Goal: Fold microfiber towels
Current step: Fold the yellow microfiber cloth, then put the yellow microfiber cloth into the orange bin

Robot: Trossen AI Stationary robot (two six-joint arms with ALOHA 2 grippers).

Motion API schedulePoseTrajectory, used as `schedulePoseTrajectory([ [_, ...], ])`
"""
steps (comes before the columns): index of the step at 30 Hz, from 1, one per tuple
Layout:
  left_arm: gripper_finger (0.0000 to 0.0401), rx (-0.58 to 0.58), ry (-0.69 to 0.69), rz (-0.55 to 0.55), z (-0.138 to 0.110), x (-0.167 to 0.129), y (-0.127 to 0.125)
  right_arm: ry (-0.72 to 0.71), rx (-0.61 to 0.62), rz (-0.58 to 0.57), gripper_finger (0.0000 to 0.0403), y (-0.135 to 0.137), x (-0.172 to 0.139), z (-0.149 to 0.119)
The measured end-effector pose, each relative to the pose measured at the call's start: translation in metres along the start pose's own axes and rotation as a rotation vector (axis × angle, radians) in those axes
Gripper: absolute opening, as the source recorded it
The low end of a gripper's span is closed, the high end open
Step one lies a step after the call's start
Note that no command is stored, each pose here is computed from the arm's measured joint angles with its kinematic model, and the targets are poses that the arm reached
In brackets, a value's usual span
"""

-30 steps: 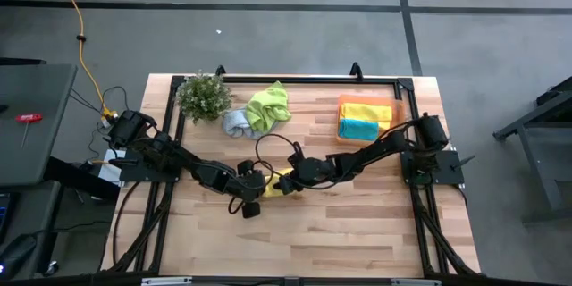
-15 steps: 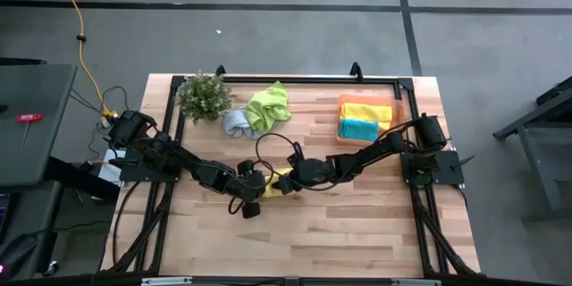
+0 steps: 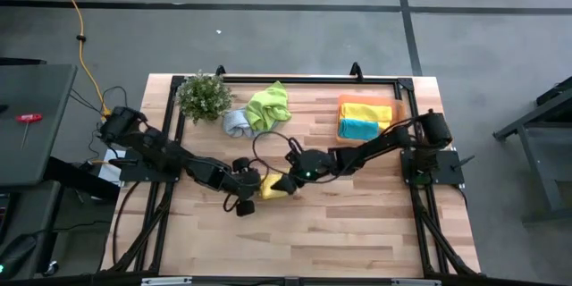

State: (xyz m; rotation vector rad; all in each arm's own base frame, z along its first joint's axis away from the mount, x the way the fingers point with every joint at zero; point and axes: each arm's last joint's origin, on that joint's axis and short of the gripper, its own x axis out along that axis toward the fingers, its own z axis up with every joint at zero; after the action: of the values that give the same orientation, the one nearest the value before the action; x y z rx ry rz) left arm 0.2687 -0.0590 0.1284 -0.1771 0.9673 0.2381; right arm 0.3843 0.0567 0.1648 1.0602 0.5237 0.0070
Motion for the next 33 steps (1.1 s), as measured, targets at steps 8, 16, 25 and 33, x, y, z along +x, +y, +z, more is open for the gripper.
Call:
schedulePoseTrajectory([
  [8,0.0000,0.003,-0.051,0.021,0.008,-0.039,0.009,0.046,-0.290,-0.188,0.0211,0.014,-0.046,0.015],
  [16,0.0000,-0.007,-0.237,-0.087,0.027,-0.054,0.003,0.159,-0.465,-0.354,0.0134,0.009,-0.046,-0.016],
  [25,0.0000,0.030,-0.211,-0.111,0.027,-0.019,0.000,0.120,-0.452,-0.353,0.0020,-0.006,-0.018,-0.028],
  [33,0.0000,0.033,-0.136,0.008,0.018,0.012,0.008,0.104,-0.438,-0.402,0.0007,-0.017,-0.011,-0.031],
])
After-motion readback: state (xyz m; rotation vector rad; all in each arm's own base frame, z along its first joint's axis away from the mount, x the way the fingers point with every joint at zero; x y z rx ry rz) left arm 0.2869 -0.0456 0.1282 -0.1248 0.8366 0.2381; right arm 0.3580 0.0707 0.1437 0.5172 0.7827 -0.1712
